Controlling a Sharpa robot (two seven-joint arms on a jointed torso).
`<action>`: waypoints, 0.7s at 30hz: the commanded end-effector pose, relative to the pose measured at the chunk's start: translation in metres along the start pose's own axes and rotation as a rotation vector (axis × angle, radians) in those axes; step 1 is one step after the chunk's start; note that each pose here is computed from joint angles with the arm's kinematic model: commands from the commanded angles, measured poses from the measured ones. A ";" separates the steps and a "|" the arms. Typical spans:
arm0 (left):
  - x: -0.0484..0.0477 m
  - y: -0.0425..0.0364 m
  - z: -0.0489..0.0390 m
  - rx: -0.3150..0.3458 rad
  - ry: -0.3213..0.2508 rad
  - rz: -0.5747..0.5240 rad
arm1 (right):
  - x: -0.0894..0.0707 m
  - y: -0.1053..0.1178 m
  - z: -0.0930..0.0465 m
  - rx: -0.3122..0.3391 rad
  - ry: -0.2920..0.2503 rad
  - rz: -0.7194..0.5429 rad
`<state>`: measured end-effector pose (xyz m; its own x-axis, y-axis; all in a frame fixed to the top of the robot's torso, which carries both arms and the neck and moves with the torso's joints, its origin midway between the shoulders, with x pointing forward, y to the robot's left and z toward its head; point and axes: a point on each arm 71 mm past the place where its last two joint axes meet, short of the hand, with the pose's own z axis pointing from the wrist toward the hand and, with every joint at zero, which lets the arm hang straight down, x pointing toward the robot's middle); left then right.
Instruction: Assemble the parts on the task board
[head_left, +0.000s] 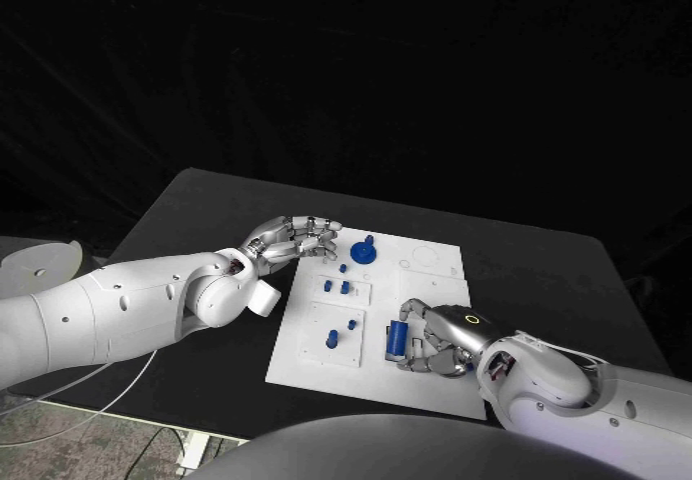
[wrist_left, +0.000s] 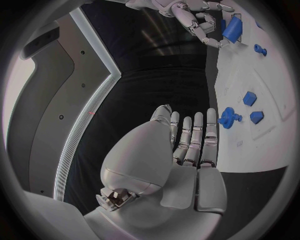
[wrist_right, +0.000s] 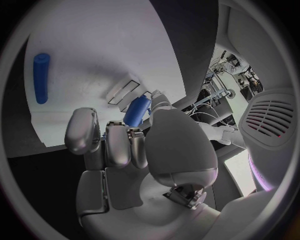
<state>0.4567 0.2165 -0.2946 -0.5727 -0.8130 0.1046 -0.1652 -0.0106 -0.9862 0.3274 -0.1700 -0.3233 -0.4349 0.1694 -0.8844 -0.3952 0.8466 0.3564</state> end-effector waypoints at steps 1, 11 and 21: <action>0.0022 -0.0002 0.0003 0.004 0.017 -0.017 | -0.006 0.002 -0.003 -0.020 -0.078 -0.003; 0.0026 0.0001 0.0007 0.000 0.020 -0.019 | -0.011 0.002 -0.006 -0.008 -0.103 -0.013; 0.0033 0.0005 0.0012 -0.004 0.024 -0.020 | -0.007 0.003 -0.004 0.009 -0.051 -0.021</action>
<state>0.4565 0.2158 -0.2951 -0.5746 -0.8112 0.1090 -0.1733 -0.0095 -0.9848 0.3269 -0.1712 -0.3130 -0.3726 0.2040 -0.9053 -0.3988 0.8457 0.3547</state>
